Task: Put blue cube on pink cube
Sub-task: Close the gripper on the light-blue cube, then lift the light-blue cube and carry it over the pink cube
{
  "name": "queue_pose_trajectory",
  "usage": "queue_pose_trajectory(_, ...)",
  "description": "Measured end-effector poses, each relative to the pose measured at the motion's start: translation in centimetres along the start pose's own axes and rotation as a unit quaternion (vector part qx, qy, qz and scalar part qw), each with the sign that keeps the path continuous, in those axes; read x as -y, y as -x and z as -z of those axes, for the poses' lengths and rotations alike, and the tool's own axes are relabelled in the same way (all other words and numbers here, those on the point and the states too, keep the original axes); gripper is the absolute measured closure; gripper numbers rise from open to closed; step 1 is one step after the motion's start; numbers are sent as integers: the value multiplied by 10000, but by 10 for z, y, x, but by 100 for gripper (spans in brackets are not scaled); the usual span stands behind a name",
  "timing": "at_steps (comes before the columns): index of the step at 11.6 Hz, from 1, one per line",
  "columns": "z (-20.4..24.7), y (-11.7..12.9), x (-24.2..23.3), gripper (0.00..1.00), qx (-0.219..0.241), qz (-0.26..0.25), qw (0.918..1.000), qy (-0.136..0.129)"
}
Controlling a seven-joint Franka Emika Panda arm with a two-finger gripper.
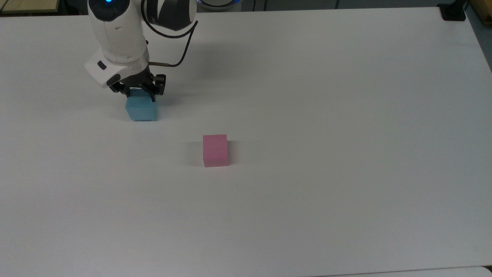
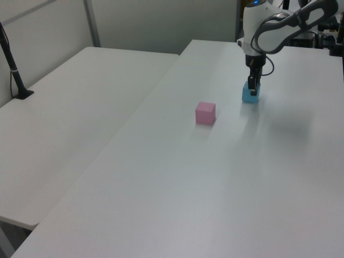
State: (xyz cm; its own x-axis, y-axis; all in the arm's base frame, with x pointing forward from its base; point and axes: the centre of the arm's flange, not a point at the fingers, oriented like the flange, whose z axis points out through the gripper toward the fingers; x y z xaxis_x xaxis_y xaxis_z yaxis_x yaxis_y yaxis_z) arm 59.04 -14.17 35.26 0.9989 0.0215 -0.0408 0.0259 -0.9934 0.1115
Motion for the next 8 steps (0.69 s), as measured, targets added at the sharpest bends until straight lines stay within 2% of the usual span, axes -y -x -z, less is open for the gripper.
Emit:
queue_pose_trajectory(3, 65, 9, 6, 42, -225, 7, 9997, 48)
queue_pose_trajectory(6, 143, 18, 29, 42, -265, 1, 9993, -263)
queue_pose_trajectory(8, 187, 19, 47, 42, -213, 125, 9990, -372)
